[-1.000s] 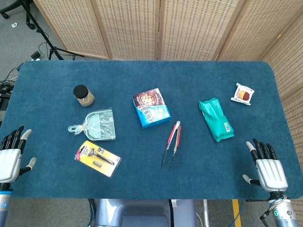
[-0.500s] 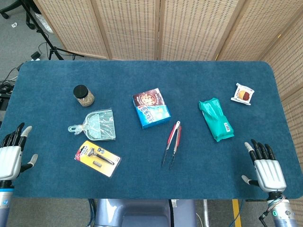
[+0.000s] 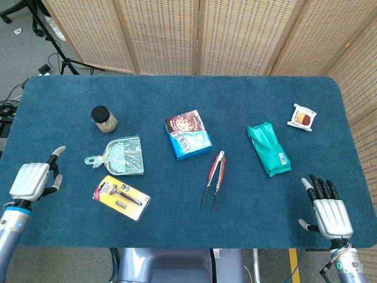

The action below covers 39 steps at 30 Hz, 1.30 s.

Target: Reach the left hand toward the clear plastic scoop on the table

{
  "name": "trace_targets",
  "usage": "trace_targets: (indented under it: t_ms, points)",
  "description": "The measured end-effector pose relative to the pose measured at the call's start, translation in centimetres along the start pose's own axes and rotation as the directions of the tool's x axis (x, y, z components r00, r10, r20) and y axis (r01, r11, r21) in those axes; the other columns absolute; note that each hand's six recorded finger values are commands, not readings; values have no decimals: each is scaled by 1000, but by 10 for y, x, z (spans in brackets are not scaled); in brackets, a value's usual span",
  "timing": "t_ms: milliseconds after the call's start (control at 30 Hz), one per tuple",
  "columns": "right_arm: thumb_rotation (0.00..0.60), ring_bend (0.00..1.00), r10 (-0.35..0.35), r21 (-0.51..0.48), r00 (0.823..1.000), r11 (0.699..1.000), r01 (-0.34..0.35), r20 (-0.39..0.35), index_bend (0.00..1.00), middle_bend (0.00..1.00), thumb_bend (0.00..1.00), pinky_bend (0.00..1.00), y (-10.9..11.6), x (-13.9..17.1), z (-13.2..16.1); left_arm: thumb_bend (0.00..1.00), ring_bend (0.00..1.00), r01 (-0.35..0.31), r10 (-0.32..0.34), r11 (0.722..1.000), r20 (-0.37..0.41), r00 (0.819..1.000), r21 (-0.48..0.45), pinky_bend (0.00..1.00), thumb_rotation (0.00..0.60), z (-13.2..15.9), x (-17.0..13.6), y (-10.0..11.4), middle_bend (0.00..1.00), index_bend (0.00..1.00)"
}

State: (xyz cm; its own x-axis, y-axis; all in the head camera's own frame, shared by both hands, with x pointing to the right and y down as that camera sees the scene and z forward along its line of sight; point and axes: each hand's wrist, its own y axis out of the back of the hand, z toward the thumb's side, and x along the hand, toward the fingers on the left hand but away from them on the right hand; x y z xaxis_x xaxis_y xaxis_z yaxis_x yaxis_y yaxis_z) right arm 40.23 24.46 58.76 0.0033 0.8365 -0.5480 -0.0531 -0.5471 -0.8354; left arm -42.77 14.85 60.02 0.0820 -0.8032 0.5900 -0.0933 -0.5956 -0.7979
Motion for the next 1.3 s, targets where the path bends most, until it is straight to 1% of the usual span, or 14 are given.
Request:
trace_targets:
  t_ms: [67, 167, 200, 300, 400, 533, 800, 1100, 1300]
  points:
    - [600, 0, 4, 0, 1000, 1000, -4, -2, 0, 0, 0, 0, -1, -1, 1, 545, 830, 64, -64, 998, 10, 998, 8, 647, 600, 2, 10, 0, 691, 0]
    - [600, 0, 12, -1, 1000, 1000, -12, -2, 0, 0, 1, 0, -2, -3, 1, 548, 830, 176, -176, 984, 25, 984, 25, 647, 600, 7, 26, 0, 691, 0]
    - [600, 0, 14, -1, 1000, 1000, -14, -1, 0, 0, 1, 0, -3, -3, 1, 549, 830, 221, -222, 975, 30, 975, 32, 647, 600, 10, 32, 0, 691, 0]
    - [600, 0, 14, -1, 1000, 1000, -14, -3, 0, 0, 1, 0, -3, -4, 1, 555, 830, 316, -318, 948, 43, 947, 49, 647, 600, 21, 47, 3, 691, 0]
    - [600, 0, 12, -5, 1000, 1000, -12, -1, 0, 0, 0, 0, -2, -4, 0, 557, 830, 385, -389, 921, 53, 920, 67, 647, 600, 31, 60, 4, 691, 0]
    - [600, 0, 11, -7, 1000, 1000, -10, 3, 0, 0, 0, 0, -1, -4, -2, 558, 830, 419, -423, 904, 42, 905, 84, 647, 600, 35, 72, 6, 691, 0]
    - [600, 0, 8, -13, 1000, 1000, -8, -2, 0, 0, 0, 0, 0, -3, -2, 560, 830, 457, -462, 883, 21, 887, 109, 647, 600, 35, 73, -2, 691, 0]
    - [600, 0, 9, -12, 1000, 1000, -9, -7, 0, 0, 0, 0, -1, -2, -1, 560, 829, 481, -486, 868, 12, 874, 125, 647, 600, 37, 70, -7, 691, 0]
    - [600, 0, 8, -13, 1000, 1000, -8, -7, 0, 0, 1, 0, 0, -2, -1, 560, 830, 488, -492, 864, 5, 870, 125, 647, 600, 36, 72, -9, 691, 0]
